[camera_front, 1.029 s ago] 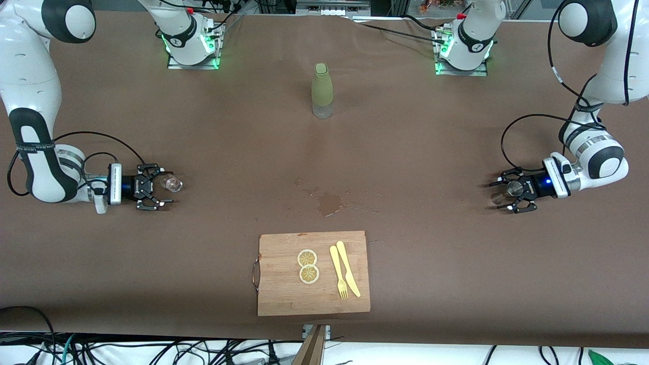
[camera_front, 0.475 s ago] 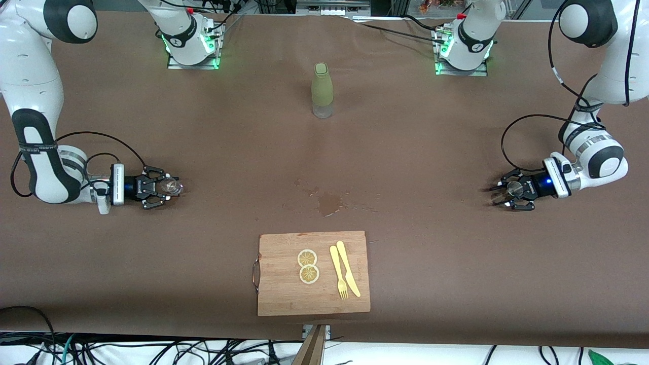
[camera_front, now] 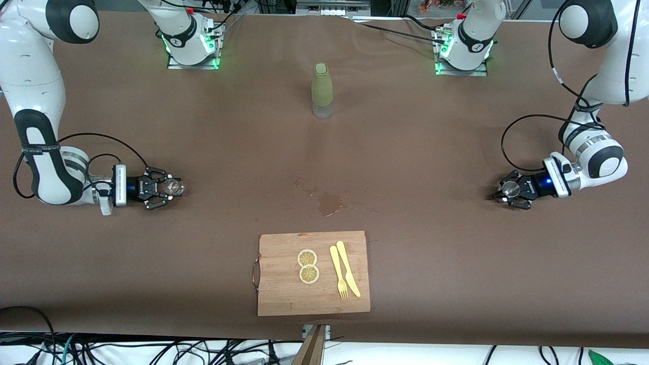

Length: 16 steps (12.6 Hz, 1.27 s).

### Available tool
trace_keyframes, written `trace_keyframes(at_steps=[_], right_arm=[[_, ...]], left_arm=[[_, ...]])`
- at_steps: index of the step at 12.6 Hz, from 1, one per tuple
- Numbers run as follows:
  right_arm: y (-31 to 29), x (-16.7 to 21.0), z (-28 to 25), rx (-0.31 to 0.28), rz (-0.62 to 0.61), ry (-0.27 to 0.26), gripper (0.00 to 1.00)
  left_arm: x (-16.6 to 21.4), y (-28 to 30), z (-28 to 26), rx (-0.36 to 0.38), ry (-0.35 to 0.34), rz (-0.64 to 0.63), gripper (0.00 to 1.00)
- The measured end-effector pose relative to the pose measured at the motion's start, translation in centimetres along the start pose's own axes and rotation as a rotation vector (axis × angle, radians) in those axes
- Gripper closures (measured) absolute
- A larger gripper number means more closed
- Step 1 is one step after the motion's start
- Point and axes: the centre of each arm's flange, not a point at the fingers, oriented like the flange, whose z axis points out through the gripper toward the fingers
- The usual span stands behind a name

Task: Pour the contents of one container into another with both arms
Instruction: 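Close the left gripper on the jigger while the right gripper grasps the glass, then carry the glass above the jigger while the left gripper brings the jigger inward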

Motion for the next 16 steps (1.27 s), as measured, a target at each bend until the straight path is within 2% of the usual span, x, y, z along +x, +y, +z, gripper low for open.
trace_keyframes(at_steps=[3,7,12,16], right_arm=[[1.3,1.8,1.3,0.022,-0.015,-0.019,0.51],[3.5,5.3,1.9,0.030,-0.017,-0.053,0.51],[6.0,10.9,4.2,0.053,0.013,-0.107,0.51],[8.0,16.0,6.1,0.065,0.081,-0.172,0.51]], left_arm=[[0.0,0.0,0.0,0.006,0.007,-0.002,0.91],[0.7,0.1,1.0,-0.022,0.052,-0.006,0.92],[2.5,-0.1,6.2,-0.088,0.120,-0.011,0.92],[4.5,-0.1,11.5,-0.141,0.156,0.010,0.92]])
